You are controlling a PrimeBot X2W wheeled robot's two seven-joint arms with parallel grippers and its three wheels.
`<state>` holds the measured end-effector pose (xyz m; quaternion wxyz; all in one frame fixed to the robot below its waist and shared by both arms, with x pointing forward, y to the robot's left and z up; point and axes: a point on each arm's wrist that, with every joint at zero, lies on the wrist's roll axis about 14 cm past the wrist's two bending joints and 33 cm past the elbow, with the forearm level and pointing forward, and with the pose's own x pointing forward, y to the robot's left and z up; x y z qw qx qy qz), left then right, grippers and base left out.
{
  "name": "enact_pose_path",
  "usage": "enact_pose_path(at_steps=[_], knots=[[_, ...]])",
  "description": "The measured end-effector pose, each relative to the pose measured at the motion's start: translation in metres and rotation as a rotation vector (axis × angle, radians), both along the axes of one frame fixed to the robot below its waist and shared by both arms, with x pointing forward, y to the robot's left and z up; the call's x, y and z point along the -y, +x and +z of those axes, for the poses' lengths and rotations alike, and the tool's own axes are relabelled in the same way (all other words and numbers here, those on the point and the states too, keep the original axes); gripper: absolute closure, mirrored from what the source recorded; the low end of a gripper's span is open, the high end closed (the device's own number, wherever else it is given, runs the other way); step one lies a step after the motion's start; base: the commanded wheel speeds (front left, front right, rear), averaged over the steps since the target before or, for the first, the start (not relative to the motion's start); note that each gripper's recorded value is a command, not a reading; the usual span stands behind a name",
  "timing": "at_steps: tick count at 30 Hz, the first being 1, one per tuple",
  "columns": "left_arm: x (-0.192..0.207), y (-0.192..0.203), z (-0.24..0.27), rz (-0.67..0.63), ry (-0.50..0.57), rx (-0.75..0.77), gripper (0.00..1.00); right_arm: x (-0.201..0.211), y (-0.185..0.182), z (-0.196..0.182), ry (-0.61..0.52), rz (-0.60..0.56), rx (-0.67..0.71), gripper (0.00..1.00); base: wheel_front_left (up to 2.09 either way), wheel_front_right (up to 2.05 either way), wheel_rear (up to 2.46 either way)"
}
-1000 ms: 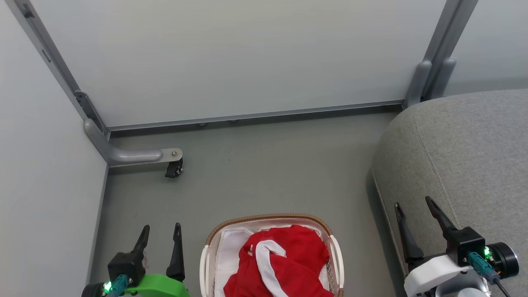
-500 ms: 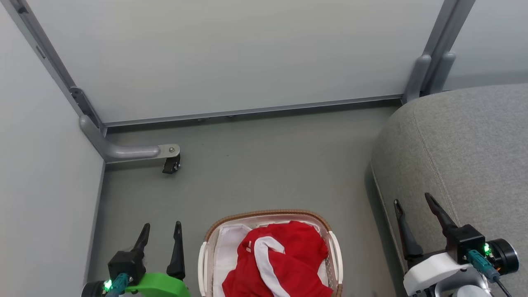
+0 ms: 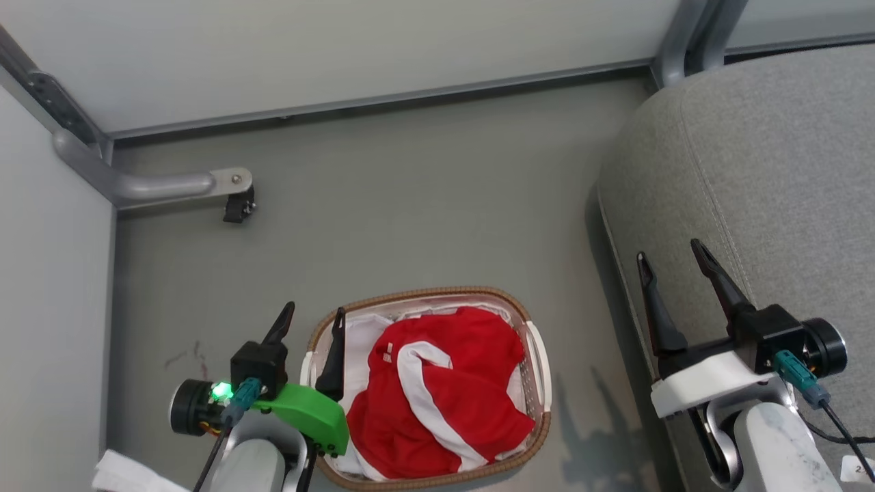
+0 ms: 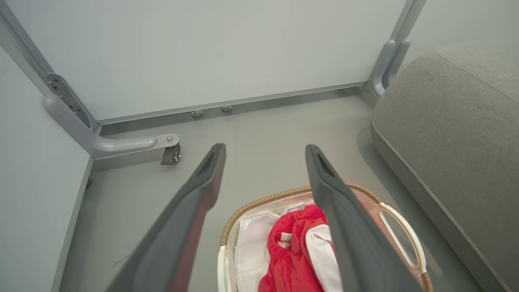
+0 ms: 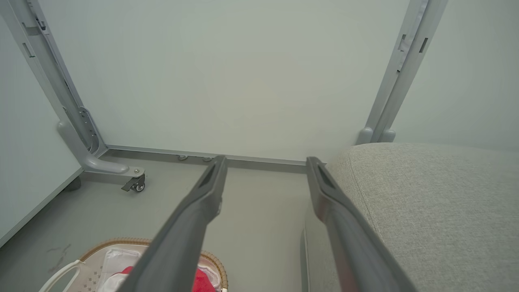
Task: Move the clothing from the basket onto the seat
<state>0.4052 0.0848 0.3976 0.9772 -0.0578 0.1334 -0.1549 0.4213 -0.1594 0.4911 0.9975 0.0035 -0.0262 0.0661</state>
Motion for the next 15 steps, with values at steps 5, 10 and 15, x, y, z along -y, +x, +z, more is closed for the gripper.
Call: enact_pose_path(at_steps=[5, 10, 15], knots=[[0.029, 0.013, -0.036, -0.115, 0.030, -0.091, 0.00, 0.001, 0.020, -0.013, 0.013, -0.002, -0.021, 0.00, 0.00, 0.00, 0.00], [0.053, 0.016, -0.079, -0.217, 0.050, -0.200, 0.00, 0.005, 0.034, -0.034, 0.022, -0.011, -0.067, 0.00, 0.00, 0.00, 0.00], [0.068, 0.017, -0.119, -0.280, 0.059, -0.304, 0.00, 0.018, 0.043, -0.059, 0.025, -0.045, -0.120, 0.00, 0.00, 0.00, 0.00]])
